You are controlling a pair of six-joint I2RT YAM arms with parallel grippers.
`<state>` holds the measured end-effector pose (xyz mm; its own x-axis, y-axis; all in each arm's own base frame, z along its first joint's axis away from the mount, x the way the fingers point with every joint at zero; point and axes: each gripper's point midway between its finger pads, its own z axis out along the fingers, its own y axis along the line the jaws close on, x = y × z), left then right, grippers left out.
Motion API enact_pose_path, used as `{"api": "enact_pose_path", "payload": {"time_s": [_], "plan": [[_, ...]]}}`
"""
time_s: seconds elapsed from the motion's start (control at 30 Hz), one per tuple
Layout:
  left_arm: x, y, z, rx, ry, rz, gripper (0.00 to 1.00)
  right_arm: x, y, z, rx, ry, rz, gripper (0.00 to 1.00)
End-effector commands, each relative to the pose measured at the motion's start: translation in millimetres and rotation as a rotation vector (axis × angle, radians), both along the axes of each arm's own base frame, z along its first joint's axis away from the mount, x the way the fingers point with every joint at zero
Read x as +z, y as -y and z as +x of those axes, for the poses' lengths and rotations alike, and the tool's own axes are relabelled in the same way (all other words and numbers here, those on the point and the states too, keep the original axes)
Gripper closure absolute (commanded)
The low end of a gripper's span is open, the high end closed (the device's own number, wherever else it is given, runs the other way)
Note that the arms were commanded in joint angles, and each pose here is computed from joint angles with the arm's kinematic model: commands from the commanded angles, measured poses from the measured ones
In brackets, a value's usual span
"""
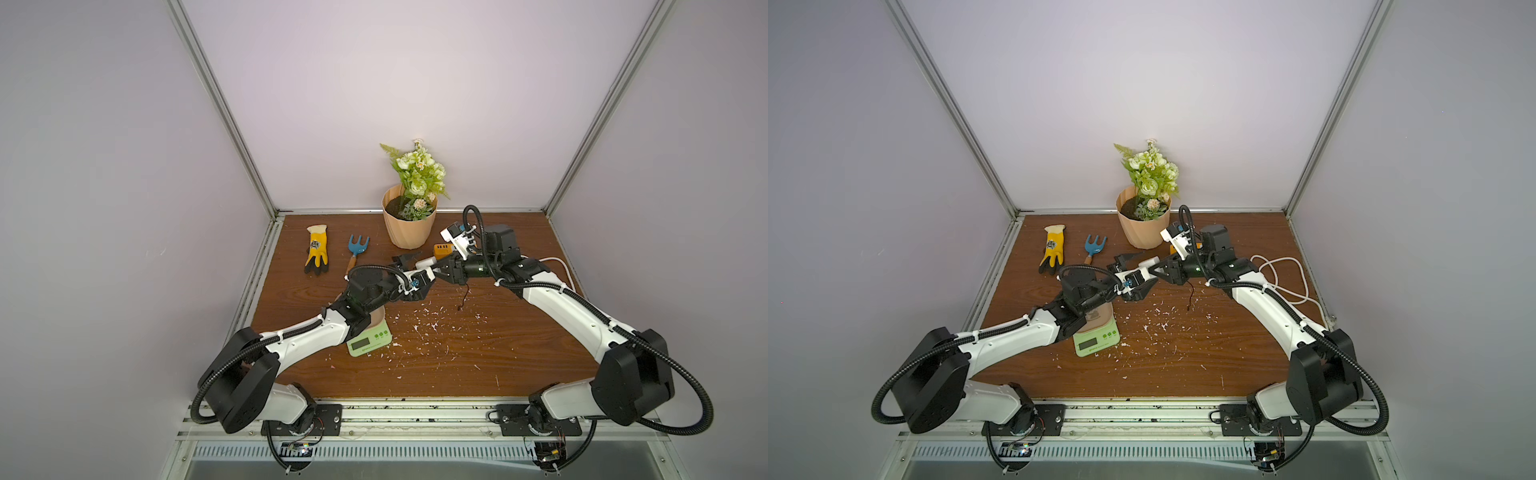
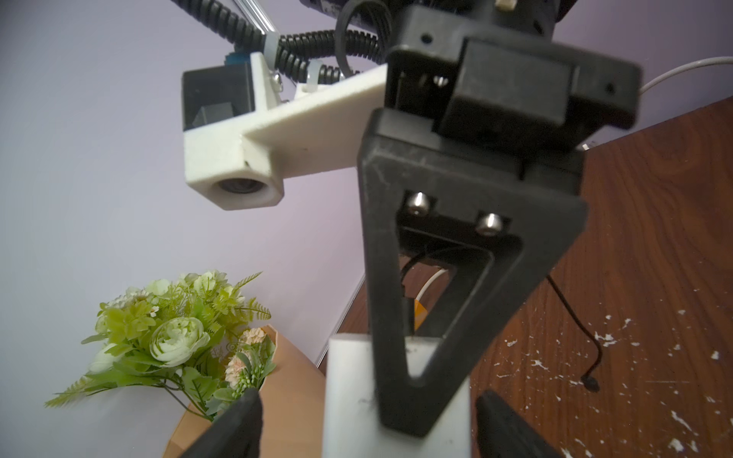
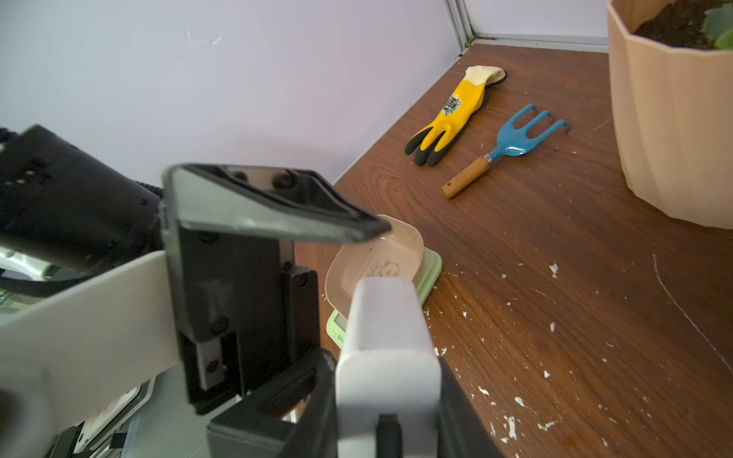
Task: Charge the electronic scale
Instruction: Insert the plug into the socket.
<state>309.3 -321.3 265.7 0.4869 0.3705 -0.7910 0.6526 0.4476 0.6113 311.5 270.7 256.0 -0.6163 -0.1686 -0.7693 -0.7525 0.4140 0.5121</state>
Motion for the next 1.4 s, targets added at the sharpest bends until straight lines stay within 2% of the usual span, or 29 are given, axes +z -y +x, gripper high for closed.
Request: {"api": "enact_pose_path", "payload": {"time_s": [0.0, 0.07, 0.17, 0.3, 0.5, 0.77, 1.03, 1.37], "plan": [[34, -13, 1, 0.044, 0.037, -0.094, 0.09, 21, 31, 34, -0.161, 0.077, -0.067, 0.99], [39, -24, 1, 0.085, 0.039, -0.131, 0.05, 13, 57, 57, -0.319, 0.042, -0.148, 0.99], [38, -32, 3, 0.125, 0.012, -0.135, 0.04, -2, 98, 91, -0.575, -0.01, -0.291, 1.0], [31, -36, -1, 0.134, -0.022, -0.135, 0.06, -16, 126, 121, -0.758, -0.083, -0.412, 1.0], [16, -38, -7, 0.121, -0.073, -0.132, 0.08, -28, 130, 154, -0.824, -0.141, -0.511, 1.0], [8, -42, -11, 0.124, -0.092, -0.117, 0.1, -67, 113, 180, -0.797, -0.242, -0.627, 1.0], [0, -41, -12, 0.116, -0.107, -0.101, 0.13, -89, 97, 195, -0.768, -0.288, -0.7, 1.0], [0, -41, -15, 0.106, -0.105, -0.097, 0.14, -109, 104, 201, -0.796, -0.309, -0.756, 1.0]]}}
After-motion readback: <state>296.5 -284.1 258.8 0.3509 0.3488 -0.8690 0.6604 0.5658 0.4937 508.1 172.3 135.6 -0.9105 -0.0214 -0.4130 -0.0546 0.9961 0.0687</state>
